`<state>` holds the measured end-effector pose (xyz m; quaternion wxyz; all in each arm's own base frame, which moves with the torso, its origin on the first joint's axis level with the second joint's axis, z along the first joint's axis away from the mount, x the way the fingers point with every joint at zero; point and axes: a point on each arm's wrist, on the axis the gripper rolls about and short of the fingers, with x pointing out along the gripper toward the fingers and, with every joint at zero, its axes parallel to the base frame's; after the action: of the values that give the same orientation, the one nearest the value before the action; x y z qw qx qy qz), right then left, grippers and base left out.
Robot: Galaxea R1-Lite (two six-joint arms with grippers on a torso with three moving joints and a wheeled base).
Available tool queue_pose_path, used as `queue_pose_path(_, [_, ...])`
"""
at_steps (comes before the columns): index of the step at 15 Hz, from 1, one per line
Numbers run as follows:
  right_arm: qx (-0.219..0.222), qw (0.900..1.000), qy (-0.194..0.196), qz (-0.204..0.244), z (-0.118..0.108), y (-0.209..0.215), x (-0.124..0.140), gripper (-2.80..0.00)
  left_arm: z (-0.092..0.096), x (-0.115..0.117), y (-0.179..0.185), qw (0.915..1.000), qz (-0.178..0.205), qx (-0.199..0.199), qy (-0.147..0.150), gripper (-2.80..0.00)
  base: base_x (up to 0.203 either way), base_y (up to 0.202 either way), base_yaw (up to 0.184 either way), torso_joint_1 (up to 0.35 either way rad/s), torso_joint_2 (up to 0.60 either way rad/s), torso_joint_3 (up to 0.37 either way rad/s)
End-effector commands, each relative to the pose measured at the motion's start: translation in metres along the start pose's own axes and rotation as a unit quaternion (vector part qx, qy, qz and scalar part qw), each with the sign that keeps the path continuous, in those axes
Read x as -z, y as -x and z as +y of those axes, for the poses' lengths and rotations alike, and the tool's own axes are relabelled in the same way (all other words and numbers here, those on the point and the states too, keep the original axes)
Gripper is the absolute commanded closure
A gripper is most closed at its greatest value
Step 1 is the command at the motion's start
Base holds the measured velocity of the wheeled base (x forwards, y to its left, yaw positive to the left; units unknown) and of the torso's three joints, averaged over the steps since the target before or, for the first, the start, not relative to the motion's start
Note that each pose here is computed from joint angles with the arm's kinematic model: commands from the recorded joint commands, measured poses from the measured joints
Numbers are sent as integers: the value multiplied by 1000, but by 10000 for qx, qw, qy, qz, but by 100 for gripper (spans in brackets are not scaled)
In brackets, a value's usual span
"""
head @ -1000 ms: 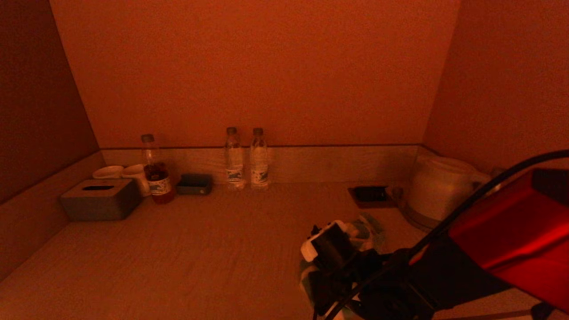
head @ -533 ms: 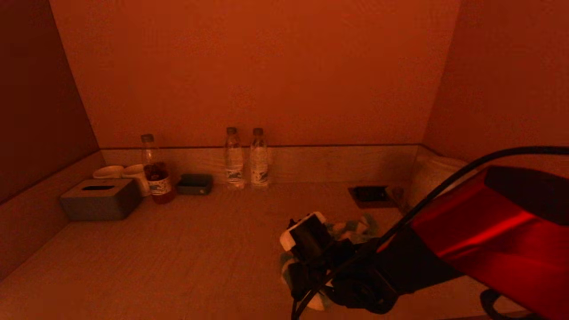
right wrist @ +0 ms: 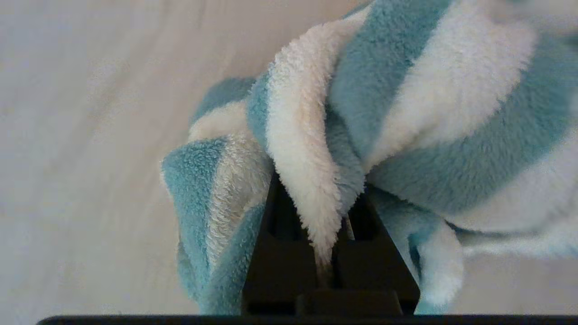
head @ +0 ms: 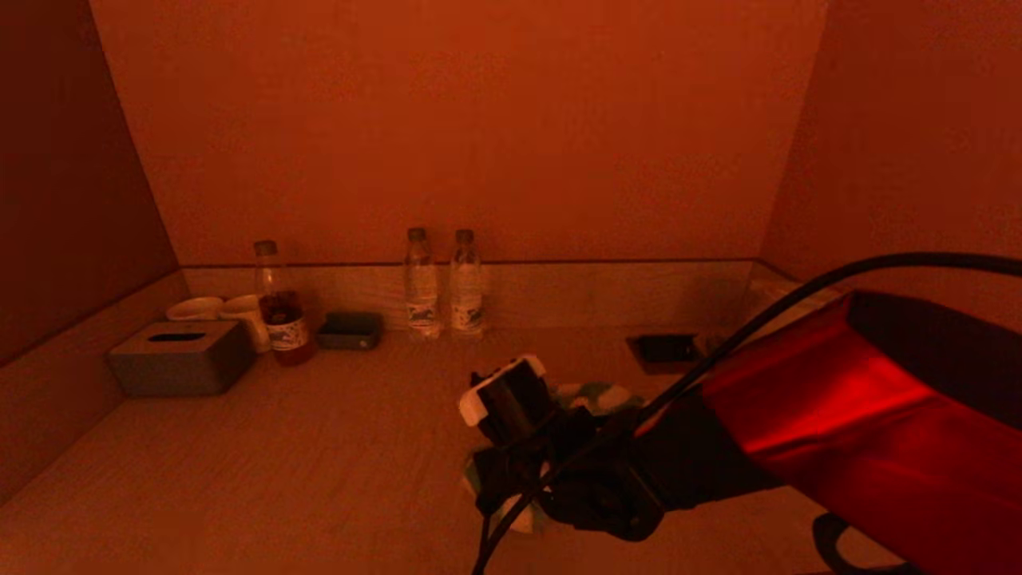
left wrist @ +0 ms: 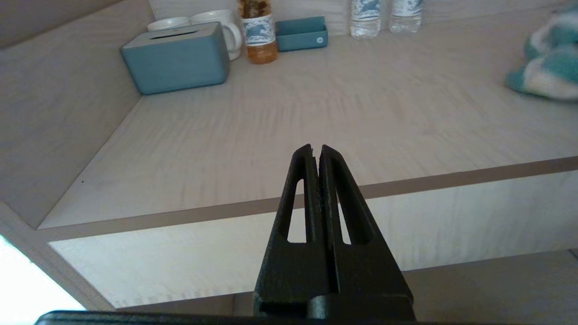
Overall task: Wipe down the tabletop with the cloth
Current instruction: Sweep the stains on the table, then place the tablecloth
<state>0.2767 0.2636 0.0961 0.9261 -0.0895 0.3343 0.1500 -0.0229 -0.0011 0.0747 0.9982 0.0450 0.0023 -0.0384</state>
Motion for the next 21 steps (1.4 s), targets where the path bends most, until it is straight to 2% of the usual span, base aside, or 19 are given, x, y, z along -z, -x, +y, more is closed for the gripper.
queue_pose_path(1, [211,9995,-58,-223,-3,9,-10,0,0,0,0,10000,-2,1,-1,0,0,0,0,0,0,0])
queue_pose_path(5, [544,9926,-126,-1079,-32,66,-48,0,0,0,0,10000,-2,1,-1,0,0,0,0,0,0,0])
queue_pose_path(7, [693,9909,-89,-1147,-39,71,-51,0,0,0,0,10000,-2,1,-1,0,0,0,0,0,0,0])
queue_pose_path(10, [1043,9808,-395,-1599,-77,113,-63,0,0,0,0,10000,-2,1,-1,0,0,0,0,0,0,0])
queue_pose_path(11, [1209,9781,-455,-1632,-90,120,-62,0,0,0,0,10000,-2,1,-1,0,0,0,0,0,0,0])
queue_pose_path(14, [1282,9776,-431,-1612,-94,121,-61,0,0,0,0,10000,-2,1,-1,0,0,0,0,0,0,0])
queue_pose_path(17, [1886,9612,-735,-1874,-143,157,-58,0,0,0,0,10000,-2,1,-1,0,0,0,0,0,0,0])
queue_pose_path(19, [1976,9601,-732,-1837,-149,159,-53,0,0,0,0,10000,-2,1,-1,0,0,0,0,0,0,0])
queue_pose_path(20, [2196,9548,-850,-1816,-164,165,-47,0,0,0,0,10000,-2,1,-1,0,0,0,0,0,0,0])
queue_pose_path(21, [2545,9450,-1039,-1773,-185,172,-40,0,0,0,0,10000,-2,1,-1,0,0,0,0,0,0,0])
